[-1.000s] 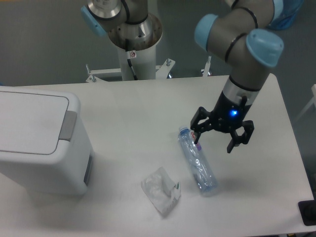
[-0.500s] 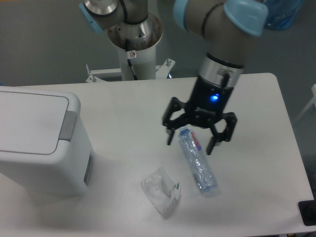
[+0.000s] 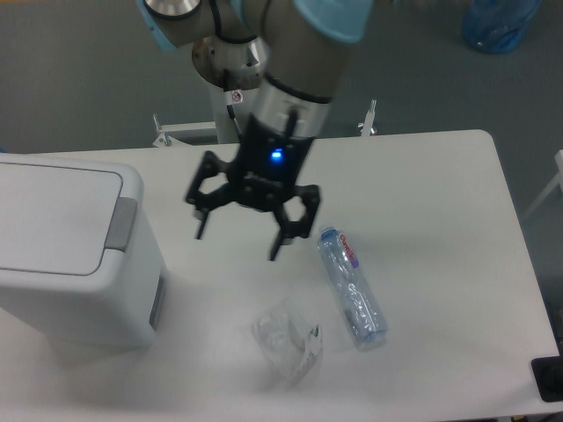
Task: Open the trash can
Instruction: 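Swing the gripper over to the grey button on the white bin, then press down on the grey lid button with the gripper fingers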
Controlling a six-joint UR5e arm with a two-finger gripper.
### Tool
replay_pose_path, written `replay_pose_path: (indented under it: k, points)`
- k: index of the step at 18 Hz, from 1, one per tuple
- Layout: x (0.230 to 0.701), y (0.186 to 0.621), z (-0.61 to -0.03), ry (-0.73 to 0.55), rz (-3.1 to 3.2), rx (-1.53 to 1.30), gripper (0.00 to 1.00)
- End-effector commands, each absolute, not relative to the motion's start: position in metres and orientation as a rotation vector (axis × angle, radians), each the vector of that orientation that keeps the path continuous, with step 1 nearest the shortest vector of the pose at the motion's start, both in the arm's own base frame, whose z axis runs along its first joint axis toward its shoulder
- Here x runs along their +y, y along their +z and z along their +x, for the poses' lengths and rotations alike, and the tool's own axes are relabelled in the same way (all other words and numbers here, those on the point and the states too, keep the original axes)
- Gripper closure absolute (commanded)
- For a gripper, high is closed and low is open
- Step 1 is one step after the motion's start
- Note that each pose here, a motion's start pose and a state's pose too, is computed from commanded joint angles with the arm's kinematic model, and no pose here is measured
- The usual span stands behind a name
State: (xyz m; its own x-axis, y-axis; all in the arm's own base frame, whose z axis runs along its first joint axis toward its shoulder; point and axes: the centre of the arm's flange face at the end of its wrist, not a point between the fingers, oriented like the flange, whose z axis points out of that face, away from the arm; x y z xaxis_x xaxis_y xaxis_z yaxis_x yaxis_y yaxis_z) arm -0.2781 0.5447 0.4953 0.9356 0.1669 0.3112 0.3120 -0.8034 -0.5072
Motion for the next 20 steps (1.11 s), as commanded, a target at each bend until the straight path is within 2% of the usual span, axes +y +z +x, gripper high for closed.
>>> replay_pose_path:
  k: [2, 4, 9, 20]
  points:
    - [0.550, 0.490, -0.260, -0.363, -2.530, -0.327, 0.00]
    - [0.546, 0.485, -0.252, -0.316, -2.563, -0.327, 0.00]
    - [0.549, 0.469, -0.239, -0.318, -2.602, -0.316, 0.00]
    - [0.551, 0.478, -0.239, -0.308, -2.591, -0.313, 0.00]
